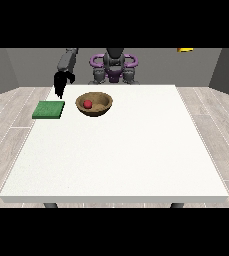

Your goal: Pick the cup and pour the ball into the bowl, then pick the bowl and place it on the pad

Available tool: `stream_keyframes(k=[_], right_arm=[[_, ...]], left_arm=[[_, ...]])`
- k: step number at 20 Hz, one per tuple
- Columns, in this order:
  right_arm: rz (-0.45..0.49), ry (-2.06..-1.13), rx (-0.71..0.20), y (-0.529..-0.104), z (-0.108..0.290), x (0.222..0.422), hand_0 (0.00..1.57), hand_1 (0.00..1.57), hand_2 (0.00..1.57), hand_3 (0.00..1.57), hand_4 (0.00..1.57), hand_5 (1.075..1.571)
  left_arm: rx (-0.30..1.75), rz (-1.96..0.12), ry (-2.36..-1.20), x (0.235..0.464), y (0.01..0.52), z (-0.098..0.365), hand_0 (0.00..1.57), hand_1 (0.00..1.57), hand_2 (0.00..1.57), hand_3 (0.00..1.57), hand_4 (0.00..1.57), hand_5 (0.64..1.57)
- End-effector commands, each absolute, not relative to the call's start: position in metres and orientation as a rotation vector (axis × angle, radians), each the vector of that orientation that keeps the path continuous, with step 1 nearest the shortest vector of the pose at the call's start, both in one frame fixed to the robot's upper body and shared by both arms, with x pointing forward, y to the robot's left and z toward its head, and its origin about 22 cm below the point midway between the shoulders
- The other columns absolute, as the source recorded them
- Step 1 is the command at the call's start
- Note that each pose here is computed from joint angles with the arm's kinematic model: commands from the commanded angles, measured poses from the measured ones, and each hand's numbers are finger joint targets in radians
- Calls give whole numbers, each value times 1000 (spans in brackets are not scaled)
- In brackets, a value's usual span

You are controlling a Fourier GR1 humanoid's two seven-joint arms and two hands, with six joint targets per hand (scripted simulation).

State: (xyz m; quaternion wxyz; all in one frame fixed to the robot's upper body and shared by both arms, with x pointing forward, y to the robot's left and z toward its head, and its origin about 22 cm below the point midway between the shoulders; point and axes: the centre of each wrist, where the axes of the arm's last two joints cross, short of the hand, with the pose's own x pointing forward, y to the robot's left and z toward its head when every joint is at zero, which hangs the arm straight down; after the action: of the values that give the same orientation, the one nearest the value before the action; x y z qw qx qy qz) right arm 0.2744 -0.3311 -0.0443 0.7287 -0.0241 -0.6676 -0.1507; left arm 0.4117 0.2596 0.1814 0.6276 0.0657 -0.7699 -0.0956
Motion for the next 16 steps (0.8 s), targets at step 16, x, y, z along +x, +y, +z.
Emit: stream_keyframes(k=[16], right_arm=[[-347,-1500,-3,-307,-86,303,0,0,0,0,523,1554]], left_arm=[[79,-162,-1842,365,377,220,0,0,0,0,1012,1536]])
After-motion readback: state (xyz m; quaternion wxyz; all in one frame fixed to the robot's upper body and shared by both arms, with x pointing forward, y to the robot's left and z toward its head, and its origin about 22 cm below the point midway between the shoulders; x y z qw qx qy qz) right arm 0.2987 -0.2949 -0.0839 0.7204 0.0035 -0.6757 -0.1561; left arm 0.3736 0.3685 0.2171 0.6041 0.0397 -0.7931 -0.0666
